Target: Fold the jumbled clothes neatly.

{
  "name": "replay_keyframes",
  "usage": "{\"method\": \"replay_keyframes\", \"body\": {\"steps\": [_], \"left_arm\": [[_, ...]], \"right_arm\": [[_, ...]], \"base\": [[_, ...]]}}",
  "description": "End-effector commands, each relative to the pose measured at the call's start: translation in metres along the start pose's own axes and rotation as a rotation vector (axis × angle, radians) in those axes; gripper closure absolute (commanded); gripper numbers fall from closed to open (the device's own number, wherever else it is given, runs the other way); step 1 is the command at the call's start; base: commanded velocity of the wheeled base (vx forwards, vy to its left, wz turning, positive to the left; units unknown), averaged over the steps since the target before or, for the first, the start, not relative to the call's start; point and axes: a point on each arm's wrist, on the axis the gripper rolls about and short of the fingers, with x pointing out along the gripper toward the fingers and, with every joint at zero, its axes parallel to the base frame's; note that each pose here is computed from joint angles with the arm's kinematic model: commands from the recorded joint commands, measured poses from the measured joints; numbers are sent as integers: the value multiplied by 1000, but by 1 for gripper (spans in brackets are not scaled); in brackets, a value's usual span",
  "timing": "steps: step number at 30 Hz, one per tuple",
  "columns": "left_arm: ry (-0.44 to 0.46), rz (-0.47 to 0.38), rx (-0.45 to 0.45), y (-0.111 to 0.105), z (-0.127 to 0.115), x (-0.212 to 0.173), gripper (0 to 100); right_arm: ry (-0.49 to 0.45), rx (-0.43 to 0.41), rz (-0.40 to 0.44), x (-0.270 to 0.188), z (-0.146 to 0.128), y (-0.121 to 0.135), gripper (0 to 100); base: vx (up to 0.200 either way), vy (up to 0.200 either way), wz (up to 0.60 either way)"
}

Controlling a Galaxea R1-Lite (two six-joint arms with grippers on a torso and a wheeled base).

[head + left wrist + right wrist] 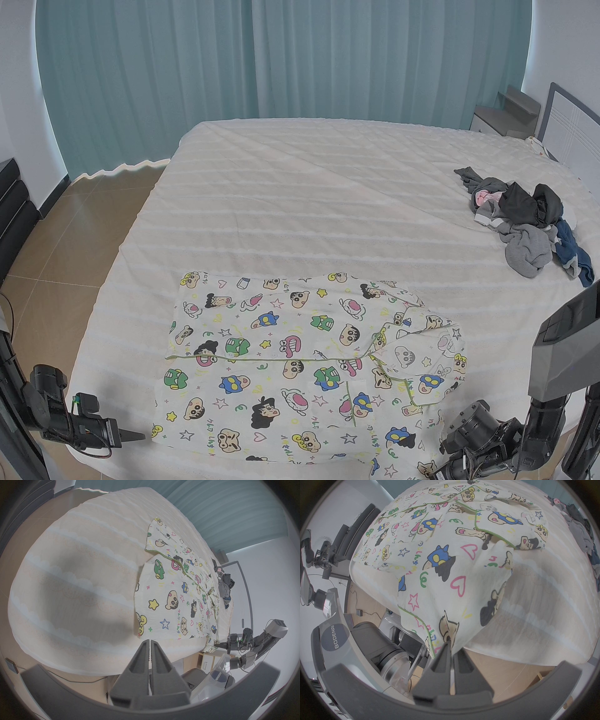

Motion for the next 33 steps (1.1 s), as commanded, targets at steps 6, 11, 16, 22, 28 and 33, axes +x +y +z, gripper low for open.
{"method": "replay_keyframes", "body": {"steps": [6,11,16,22,28,33], "left_arm": [[12,-2,-12,-1,-4,-1,100],[12,-2,-12,-1,-4,-1,100],[12,-2,-12,-1,-4,-1,100],[12,-2,-12,-1,-4,-1,100],[12,-3,-12,-1,-4,-1,100],[10,-8,-12,-1,-4,0,100]], "right_arm": [[32,-8,-14,-1,-6,-2,0],[-9,-3,-5,-5,-3,-1,0],[-157,25,23,-28,8,-4,0],[-419,157,15,-56,59,-22,0],[-547,227,4,-75,119,-34,0],[-634,361,-3,-78,207,-54,0]], "base": [[0,0,0],[0,0,0],[0,0,0],[0,0,0],[0,0,0],[0,0,0]]}}
